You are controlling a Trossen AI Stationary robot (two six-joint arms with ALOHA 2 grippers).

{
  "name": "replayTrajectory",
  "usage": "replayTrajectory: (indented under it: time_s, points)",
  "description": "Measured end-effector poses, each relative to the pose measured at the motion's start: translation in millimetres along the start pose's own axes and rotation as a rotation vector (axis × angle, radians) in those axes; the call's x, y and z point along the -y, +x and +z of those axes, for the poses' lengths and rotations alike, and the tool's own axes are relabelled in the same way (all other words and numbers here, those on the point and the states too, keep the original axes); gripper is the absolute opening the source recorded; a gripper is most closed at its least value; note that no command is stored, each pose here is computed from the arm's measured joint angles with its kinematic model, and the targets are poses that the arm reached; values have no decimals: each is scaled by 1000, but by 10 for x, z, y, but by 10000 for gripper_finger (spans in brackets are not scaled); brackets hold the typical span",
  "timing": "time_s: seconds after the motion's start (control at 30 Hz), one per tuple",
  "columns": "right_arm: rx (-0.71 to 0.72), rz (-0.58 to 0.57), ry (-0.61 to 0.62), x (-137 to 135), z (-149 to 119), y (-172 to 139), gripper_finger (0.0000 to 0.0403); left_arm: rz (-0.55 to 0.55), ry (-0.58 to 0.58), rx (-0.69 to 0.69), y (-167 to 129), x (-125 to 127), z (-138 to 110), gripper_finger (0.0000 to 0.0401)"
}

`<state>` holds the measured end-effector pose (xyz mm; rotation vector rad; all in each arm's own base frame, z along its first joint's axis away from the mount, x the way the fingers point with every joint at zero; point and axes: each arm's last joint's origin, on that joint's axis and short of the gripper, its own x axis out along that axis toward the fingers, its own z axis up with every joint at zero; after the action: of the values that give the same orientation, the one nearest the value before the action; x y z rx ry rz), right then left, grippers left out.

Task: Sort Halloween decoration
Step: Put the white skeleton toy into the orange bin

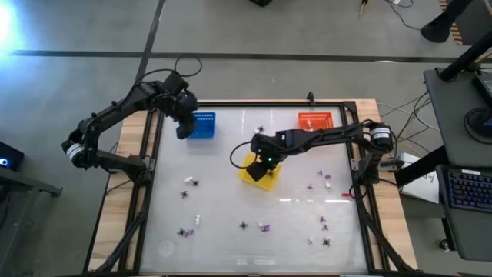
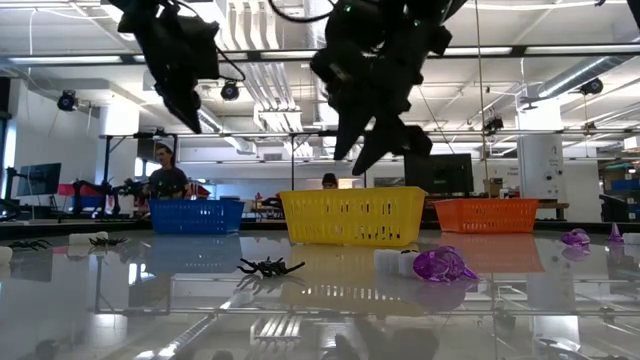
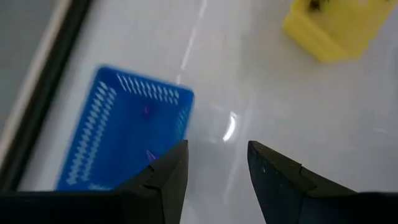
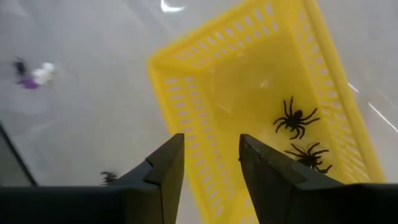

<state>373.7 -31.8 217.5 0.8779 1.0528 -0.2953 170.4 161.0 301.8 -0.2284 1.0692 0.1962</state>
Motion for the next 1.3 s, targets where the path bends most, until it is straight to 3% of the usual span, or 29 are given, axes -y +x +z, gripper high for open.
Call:
replayTrajectory:
  time_s: [0.37, 0.6, 0.93, 1.3]
  points:
    - [146, -2, -94, -45, 36, -395, 155, -90, -151, -194, -1, 177, -154, 149]
    - [185, -40, -95, 94, 107, -642, 157, -138, -236, -322, 110, 515, -224, 149]
    - [168, -138, -148, 338, 108, -976, 157, -111, -470, -344, 245, 980, -373, 149]
    - [139, -189, -249, 499, 160, -1046, 157, -134, -715, -330, 437, 1467, -641, 149]
